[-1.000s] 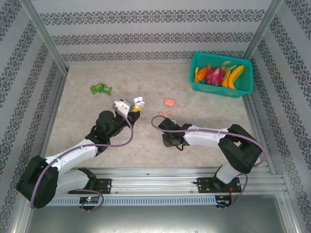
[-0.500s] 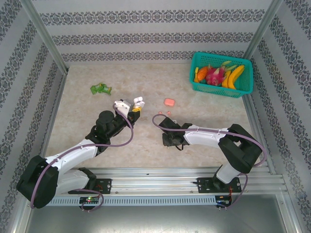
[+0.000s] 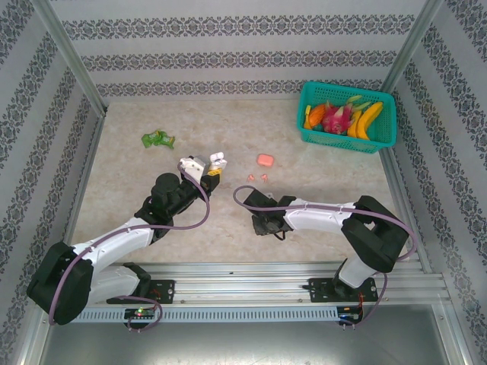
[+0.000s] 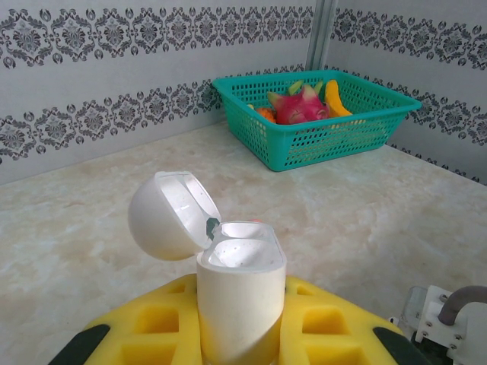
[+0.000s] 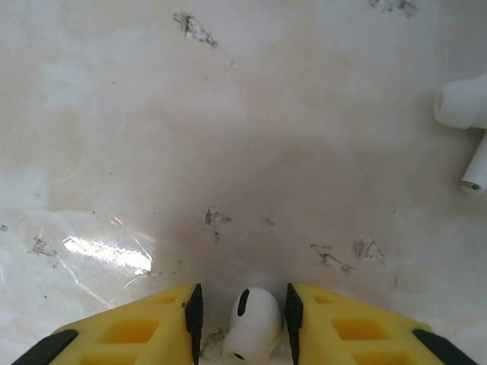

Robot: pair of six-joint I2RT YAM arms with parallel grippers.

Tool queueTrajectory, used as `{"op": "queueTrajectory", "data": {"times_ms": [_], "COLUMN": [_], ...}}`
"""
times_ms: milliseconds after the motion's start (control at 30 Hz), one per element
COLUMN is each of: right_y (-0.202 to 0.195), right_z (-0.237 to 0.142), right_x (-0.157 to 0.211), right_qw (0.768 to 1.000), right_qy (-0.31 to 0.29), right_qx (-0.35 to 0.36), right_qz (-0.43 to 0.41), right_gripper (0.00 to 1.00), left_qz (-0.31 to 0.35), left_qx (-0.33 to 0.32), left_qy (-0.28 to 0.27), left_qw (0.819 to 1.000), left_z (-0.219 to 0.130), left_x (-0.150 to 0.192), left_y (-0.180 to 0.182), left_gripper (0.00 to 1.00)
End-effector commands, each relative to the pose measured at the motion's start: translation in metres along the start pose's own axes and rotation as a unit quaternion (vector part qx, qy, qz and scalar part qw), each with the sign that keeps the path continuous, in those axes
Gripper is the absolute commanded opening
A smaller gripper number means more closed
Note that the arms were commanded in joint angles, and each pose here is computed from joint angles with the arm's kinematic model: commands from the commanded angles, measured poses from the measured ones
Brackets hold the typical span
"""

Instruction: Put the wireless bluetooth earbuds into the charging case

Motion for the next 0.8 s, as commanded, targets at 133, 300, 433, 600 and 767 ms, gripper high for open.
{"op": "queueTrajectory", "data": {"times_ms": [133,300,433,600,767], "right_y": [-0.01,-0.008,-0.008,-0.009,-0.01], "right_z": [0.004,0.008,0.006,-0.008,-0.039], "right_x": [0.009,0.007,0.004,-0.006,-0.025], "right_qw": [0.999,0.999,0.999,0.999,0.997], "right_qy": [0.024,0.026,0.019,-0.011,-0.071], "right_qx": [0.041,0.044,0.043,0.037,0.022], "right_qz": [0.005,0.006,0.009,0.017,0.03], "right_gripper": [0.34,0.28,0.21,0.18,0.17], "left_qz": [-0.006,-0.006,-0.005,-0.005,-0.003], "left_qx": [0.007,0.008,0.009,0.013,0.022], "left_qy": [-0.021,-0.021,-0.02,-0.02,-0.016], "left_qw": [1.0,1.0,1.0,1.0,1.0], "left_z": [0.002,0.003,0.003,0.004,0.005], "left_x": [-0.011,-0.011,-0.011,-0.011,-0.009], "left_y": [-0.003,-0.003,-0.003,-0.004,-0.007], "left_gripper": [0.0,0.0,0.0,0.0,0.0]}}
Point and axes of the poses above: each hand's point on the last joint's axis, 136 mm out from that joint toward the fingers, its own z axis out along the fingers, its own y axis along the line the jaws close on, x = y × z, the point moved 2 cm from there along -z, back along the fingers, and after that the axes turned 13 degrees about -z, right-handed, at the moved point
